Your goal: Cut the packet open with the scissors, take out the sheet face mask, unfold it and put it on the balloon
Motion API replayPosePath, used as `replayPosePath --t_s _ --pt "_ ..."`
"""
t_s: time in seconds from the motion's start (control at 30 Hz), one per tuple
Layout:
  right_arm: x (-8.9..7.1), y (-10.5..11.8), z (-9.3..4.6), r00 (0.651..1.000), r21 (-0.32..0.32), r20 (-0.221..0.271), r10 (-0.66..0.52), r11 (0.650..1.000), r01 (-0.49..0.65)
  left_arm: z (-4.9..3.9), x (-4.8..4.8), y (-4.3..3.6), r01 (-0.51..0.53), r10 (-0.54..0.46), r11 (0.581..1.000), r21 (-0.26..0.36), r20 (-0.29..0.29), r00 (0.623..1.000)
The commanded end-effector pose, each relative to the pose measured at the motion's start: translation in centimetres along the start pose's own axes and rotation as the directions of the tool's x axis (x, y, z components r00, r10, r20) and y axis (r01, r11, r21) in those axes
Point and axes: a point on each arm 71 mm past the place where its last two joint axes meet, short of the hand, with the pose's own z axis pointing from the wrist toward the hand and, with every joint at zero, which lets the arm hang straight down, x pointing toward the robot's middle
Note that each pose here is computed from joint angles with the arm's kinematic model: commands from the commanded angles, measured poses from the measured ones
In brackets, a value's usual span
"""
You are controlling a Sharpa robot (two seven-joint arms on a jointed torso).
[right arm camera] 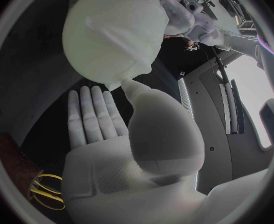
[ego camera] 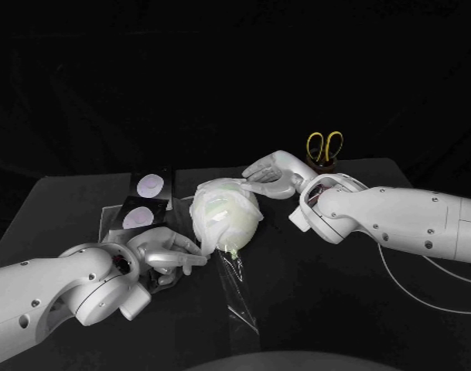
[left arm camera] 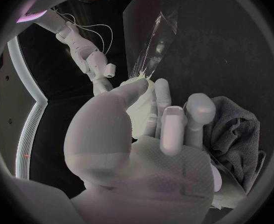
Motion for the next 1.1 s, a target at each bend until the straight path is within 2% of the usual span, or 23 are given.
replayPosePath --t_s 0.03,0.2,0.3,0.47,0.6,0.8,0.93,1.03,1.1 --pt "-0.9 -0.1 -0.5 0.993 -0.026 0.092 0.076 0.997 -0.074 -0.01 -0.1 -0.19 0.02 -0.02 1.0 0.015 0.023 1.0" --pt "-2.3 -0.9 -1.7 0.982 -0.008 0.139 0.129 0.992 -0.129 -0.04 -0.06 0.05 -0.005 0.005 1.0 -0.011 0.009 1.0" --pt "-3.2 -1.4 -2.7 0.978 0.008 0.151 0.147 0.989 -0.15 -0.11 -0.03 0.17 -0.014 0.014 1.0 -0.022 -0.002 1.0" --pt "-4.1 -2.0 -4.1 0.976 0.034 0.146 0.16 0.985 -0.167 -0.45 -0.19 0.38 -0.025 0.025 0.999 -0.03 -0.015 1.0" --pt "-4.5 -2.3 -5.3 0.981 0.042 0.126 0.148 0.987 -0.154 -0.87 -0.77 0.17 -0.032 0.031 0.999 -0.023 -0.019 0.999" --pt "-4.4 -2.9 -7.3 0.993 0.052 0.071 0.097 0.994 -0.101 -1.97 -2.28 -0.79 -0.047 0.047 0.999 0.009 -0.058 0.997" --pt "-3.7 -3.5 -8.5 0.998 0.053 0.035 0.053 0.997 -0.054 -2.73 -3.85 -1.77 -0.048 0.05 0.998 0.048 -0.061 0.997" --pt "-3.1 -4.0 -9.0 0.999 0.057 0.018 0.036 0.998 -0.037 -3.09 -4.92 -2.42 -0.034 0.038 0.996 0.087 -0.038 0.999" --pt "-2.7 -4.3 -9.4 1.0 0.061 0.008 0.026 0.998 -0.027 -3.23 -5.72 -3.04 -0.011 0.01 0.99 0.142 0.003 1.0"
